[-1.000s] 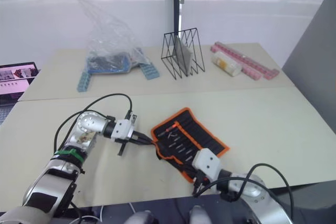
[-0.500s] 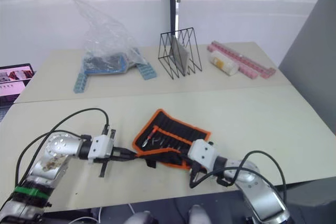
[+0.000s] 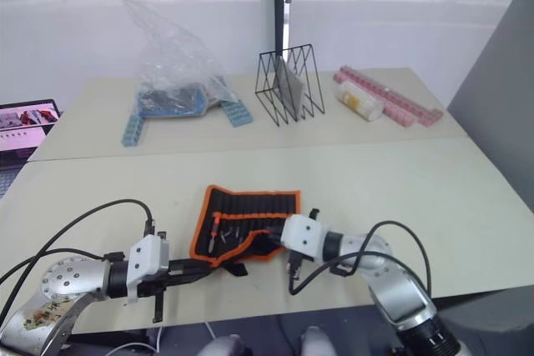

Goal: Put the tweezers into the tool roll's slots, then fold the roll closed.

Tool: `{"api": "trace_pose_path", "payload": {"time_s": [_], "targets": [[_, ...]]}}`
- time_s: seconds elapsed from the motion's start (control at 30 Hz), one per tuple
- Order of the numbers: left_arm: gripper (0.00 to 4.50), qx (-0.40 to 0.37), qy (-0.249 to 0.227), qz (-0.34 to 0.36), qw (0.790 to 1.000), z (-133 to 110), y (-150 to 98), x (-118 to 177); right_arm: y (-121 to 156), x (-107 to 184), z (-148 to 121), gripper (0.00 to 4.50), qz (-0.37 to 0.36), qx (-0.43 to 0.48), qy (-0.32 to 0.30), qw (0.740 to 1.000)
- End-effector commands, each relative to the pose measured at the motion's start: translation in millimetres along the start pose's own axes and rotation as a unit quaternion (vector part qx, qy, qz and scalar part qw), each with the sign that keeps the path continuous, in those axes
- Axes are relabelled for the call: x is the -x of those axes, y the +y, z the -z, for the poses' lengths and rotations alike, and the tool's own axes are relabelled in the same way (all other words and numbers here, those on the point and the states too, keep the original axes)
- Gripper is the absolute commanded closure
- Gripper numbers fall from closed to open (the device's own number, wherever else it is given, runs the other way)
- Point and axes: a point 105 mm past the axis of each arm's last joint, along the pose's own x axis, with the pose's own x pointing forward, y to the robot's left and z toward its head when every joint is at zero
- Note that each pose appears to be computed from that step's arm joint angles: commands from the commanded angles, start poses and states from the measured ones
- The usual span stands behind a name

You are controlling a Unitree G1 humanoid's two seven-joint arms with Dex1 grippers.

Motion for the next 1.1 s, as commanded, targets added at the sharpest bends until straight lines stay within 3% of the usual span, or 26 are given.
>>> {"api": "trace_pose_path", "payload": {"time_s": [0.03, 0.37, 0.77, 1.1], "targets": [[4.47, 0.006, -0.009, -0.001, 1.0, -6.2, 3.0, -5.6, -7.0, 8.2, -6.3, 4.5, 0.013, -0.001, -0.012, 1.0], [4.47, 0.098, 0.011, -0.01, 0.995, 10.2, 24.1, -24.4, -21.9, 15.6, 11.0, 4.5, 0.061, -0.064, 0.028, 0.996], [4.47, 0.094, 0.039, -0.021, 0.995, 18.6, 34.9, -29.3, -13.3, 10.1, 18.9, 4.5, 0.068, -0.11, 0.05, 0.99], [4.47, 0.071, 0.062, -0.033, 0.995, 18.0, 55.9, -15.8, -7.3, 5.7, 18.1, 4.5, 0.059, -0.133, 0.048, 0.988]]}}
